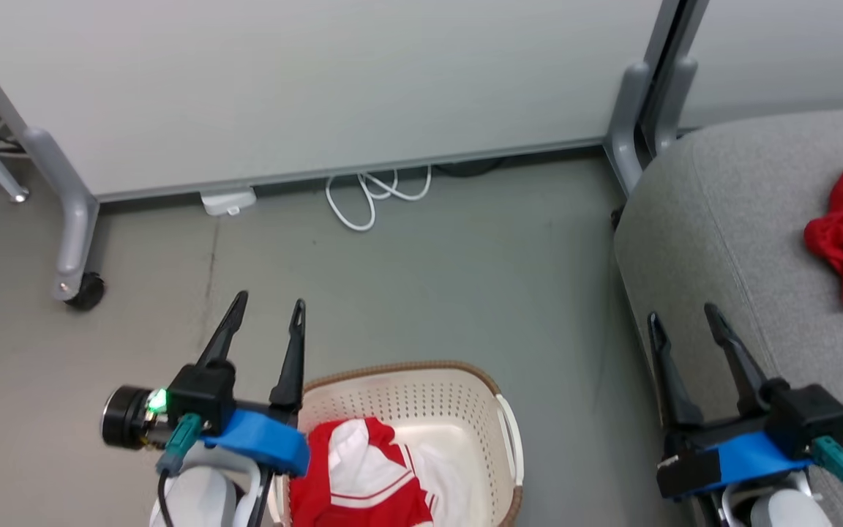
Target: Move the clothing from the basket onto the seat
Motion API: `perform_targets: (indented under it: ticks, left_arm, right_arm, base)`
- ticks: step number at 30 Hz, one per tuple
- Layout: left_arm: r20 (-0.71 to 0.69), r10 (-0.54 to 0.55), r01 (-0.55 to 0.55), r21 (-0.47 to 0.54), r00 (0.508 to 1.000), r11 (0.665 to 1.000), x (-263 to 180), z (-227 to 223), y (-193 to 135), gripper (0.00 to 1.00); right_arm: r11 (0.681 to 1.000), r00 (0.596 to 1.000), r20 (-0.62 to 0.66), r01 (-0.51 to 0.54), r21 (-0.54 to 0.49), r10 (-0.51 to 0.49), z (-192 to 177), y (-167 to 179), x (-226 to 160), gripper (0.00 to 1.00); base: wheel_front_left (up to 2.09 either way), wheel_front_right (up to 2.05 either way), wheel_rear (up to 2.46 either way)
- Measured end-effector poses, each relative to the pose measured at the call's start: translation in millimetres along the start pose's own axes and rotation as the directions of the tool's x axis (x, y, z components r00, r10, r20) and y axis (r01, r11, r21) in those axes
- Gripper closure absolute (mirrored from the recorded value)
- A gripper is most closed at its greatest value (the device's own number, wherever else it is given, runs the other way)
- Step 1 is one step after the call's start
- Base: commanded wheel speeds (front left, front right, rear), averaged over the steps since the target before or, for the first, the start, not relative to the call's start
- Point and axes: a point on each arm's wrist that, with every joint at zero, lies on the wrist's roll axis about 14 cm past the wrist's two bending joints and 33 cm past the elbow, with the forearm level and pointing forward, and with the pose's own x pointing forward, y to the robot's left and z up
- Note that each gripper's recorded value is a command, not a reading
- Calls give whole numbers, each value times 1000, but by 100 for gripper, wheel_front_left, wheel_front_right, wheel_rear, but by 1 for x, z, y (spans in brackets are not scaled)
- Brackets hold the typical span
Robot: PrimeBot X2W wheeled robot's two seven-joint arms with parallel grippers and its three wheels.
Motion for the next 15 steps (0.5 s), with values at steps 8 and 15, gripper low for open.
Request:
perform_targets:
  ticks: [8,15]
  left_arm:
    - [-153,-174,186,67,973,980,48,-51,-28,0]
    - [-333,-349,394,78,876,916,65,-120,-64,0]
  right_arm:
    - [999,1000,18,15,-28,-15,-1,-14,35,0]
    - [997,999,-6,52,-56,-53,-16,-34,52,0]
  base:
    - [0,0,0]
    - [0,0,0]
